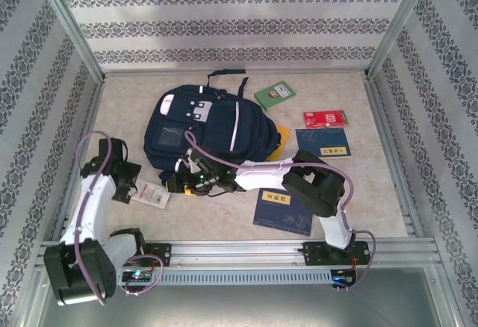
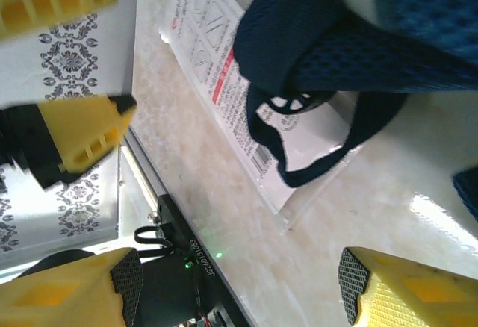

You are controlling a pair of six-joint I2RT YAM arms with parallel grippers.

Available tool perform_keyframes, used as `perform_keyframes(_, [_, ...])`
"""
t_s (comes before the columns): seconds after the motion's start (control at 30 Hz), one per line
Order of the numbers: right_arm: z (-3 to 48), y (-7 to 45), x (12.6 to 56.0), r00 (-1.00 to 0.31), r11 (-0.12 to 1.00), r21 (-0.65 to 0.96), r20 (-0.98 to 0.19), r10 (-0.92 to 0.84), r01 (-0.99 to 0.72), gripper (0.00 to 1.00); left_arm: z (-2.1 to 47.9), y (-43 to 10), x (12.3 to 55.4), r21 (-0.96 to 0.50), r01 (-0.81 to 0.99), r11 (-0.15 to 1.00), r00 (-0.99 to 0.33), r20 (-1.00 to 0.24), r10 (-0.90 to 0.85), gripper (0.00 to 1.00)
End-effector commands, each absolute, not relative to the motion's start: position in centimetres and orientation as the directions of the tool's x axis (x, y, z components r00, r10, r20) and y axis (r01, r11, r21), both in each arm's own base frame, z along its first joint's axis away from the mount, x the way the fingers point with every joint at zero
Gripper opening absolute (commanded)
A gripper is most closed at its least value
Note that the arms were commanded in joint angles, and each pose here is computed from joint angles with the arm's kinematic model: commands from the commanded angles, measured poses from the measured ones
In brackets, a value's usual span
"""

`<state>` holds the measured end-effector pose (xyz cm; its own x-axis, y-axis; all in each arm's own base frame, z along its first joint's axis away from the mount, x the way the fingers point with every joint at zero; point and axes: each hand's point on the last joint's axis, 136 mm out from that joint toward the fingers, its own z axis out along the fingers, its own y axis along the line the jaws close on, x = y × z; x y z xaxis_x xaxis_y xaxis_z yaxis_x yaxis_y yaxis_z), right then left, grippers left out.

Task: Pack books, pencil case, and school supplies into a backpack

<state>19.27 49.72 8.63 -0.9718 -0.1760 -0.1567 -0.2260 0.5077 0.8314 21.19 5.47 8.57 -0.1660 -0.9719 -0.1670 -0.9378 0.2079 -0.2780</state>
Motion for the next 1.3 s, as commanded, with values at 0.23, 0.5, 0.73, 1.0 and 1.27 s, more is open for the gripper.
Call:
perform_keyframes(0.23, [8.0, 49.3, 19.0, -0.931, 0.540, 0.763, -0.236, -0.278, -0.355, 0.76, 7.7, 12.8, 24.7, -0.252, -0.954, 0.163, -0.098, -0.251, -0.963, 1.00])
perform_keyframes(0.5, [6.4, 51.5, 19.6, -0.924, 0.558, 0.743, -0.228, -0.307, -0.369, 0.79, 3.7, 14.6, 26.1, -0.214, -0.976, 0.035, -0.011, -0.115, -0.993, 0.90])
perform_keyframes(0.73, [5.1, 52.7, 19.4, -0.919, 0.567, 0.736, -0.204, -0.336, -0.371, 0.80, 1.4, 14.8, 26.9, -0.158, -0.987, 0.004, 0.007, -0.065, -0.998, 0.79])
perform_keyframes(1.0, [4.0, 53.0, 18.4, -0.912, 0.566, 0.736, -0.177, -0.369, -0.372, 0.85, -0.1, 14.6, 26.7, -0.111, -0.994, 0.013, -0.008, -0.037, -0.999, 0.69])
perform_keyframes(1.27, [5.6, 55.9, 18.3, -0.927, 0.460, 0.838, -0.134, -0.352, -0.295, 0.85, -1.0, 14.2, 26.2, -0.095, -0.995, 0.017, -0.015, -0.020, -1.000, 0.63])
